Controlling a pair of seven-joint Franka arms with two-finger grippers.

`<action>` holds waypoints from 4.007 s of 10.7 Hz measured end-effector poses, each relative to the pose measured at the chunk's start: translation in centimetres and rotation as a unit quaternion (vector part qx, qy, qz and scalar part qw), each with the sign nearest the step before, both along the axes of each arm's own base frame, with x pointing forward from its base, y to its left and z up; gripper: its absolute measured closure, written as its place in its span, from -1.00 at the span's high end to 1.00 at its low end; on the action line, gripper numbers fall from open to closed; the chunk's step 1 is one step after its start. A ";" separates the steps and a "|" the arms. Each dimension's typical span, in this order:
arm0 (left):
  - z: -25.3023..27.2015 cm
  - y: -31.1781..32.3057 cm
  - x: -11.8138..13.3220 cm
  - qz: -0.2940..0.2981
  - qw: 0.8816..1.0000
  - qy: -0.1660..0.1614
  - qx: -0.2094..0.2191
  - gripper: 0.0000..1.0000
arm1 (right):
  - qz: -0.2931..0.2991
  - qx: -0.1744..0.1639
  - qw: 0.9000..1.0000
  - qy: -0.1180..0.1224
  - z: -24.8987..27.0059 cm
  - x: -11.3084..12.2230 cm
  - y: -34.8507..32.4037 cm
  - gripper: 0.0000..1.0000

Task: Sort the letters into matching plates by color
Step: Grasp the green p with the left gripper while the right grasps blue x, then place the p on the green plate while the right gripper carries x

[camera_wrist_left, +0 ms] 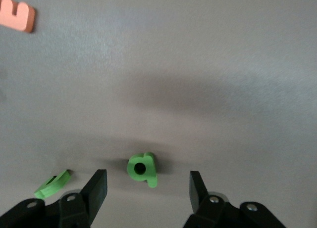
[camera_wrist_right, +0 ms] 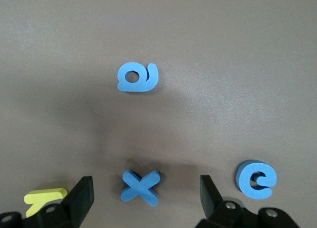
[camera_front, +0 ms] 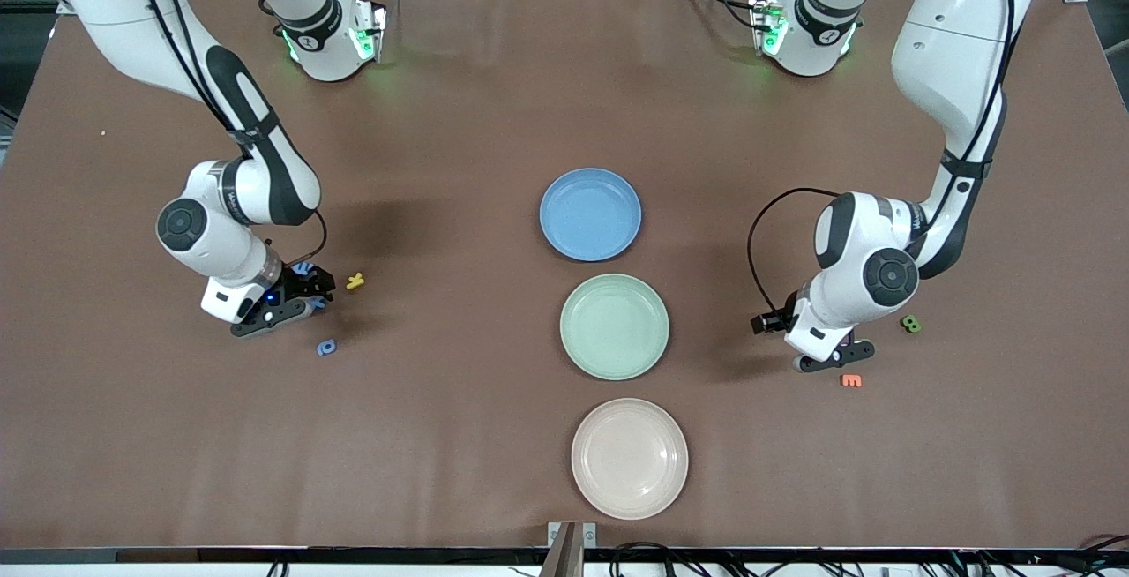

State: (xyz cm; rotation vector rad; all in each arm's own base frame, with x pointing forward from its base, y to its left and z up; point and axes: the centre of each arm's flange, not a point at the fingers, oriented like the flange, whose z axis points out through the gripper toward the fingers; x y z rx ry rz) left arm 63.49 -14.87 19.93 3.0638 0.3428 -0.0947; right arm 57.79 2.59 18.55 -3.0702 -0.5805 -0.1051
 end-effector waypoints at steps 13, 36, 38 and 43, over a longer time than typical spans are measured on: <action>-1.7 0.3 -0.9 -0.007 1.000 0.009 0.009 0.22 | 0.025 -0.004 1.000 -0.014 -1.1 -1.1 0.6 -0.24; 5.4 -23.7 -2.5 -0.045 0.995 -0.080 -0.033 -0.47 | -0.105 0.036 0.993 0.028 8.2 -5.3 27.9 -0.29; 5.5 -23.7 -2.2 -0.039 0.995 -0.082 -0.035 -0.15 | -0.108 0.039 0.993 0.032 9.2 -7.9 33.6 -0.29; 8.1 -19.8 -0.3 -0.030 0.997 -0.068 0.007 1.00 | -0.086 0.036 0.994 0.051 8.1 -14.9 47.6 -0.29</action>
